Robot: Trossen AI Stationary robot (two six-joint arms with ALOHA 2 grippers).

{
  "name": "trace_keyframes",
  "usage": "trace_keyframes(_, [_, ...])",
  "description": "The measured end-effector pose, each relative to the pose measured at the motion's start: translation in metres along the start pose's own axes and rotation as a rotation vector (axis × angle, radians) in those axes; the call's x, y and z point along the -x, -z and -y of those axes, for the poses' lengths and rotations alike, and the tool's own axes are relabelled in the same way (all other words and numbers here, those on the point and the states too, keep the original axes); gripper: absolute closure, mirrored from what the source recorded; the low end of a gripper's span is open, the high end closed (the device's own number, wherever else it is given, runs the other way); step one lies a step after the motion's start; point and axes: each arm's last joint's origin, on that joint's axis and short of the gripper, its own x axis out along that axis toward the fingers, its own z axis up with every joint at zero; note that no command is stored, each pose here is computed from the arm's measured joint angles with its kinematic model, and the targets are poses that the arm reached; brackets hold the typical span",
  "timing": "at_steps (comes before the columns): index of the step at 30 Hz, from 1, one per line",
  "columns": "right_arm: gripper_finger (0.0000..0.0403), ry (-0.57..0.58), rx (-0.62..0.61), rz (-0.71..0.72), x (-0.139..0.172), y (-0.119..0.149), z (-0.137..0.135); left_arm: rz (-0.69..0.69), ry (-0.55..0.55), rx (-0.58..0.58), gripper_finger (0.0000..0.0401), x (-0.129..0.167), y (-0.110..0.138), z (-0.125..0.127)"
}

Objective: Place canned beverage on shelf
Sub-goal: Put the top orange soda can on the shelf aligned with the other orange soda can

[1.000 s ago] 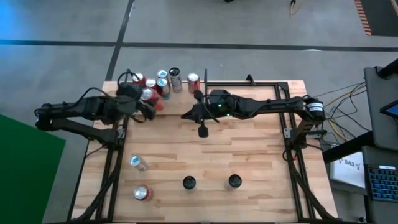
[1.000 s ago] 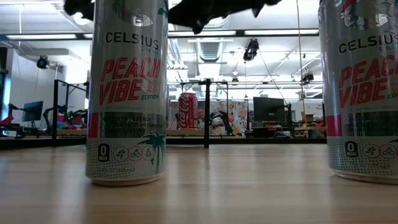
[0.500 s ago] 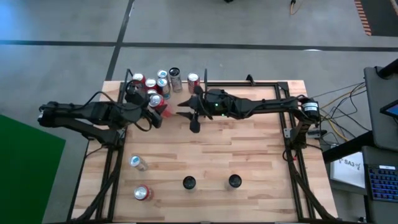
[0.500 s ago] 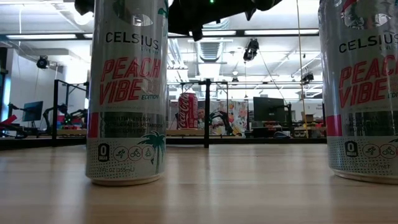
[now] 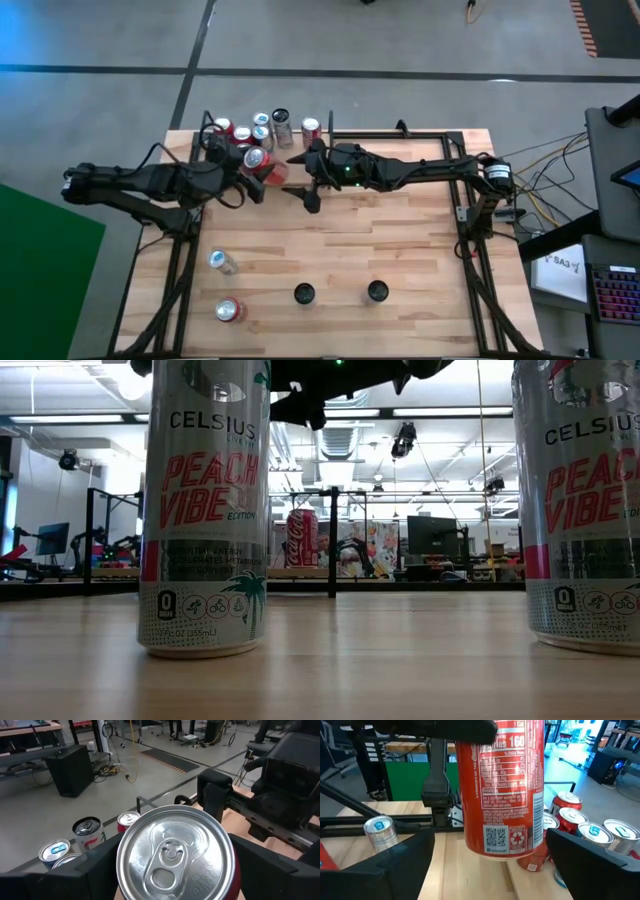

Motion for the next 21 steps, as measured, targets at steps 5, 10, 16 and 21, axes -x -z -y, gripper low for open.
trace_keyframes(5, [0.003,0.005,0.019,0.01,0.0,-0.001,0.0,0.036,0.012,0.002,0.0098,-0.005,-0.003,0.008])
trace_keyframes(10, [0.003,0.005,0.058,0.011,0.0,-0.001,0.0,0.068,0.035,-0.019,0.0098,-0.017,-0.004,0.022])
trace_keyframes(16, [0.0034,0.007,0.088,0.01,0.0,-0.001,0.0,0.084,0.064,-0.019,0.0098,-0.023,-0.004,0.03])
trace_keyframes(21, [0.0091,0.024,0.093,0.012,0.0,-0.001,0.001,0.081,0.063,-0.026,0.0097,-0.024,-0.003,0.031])
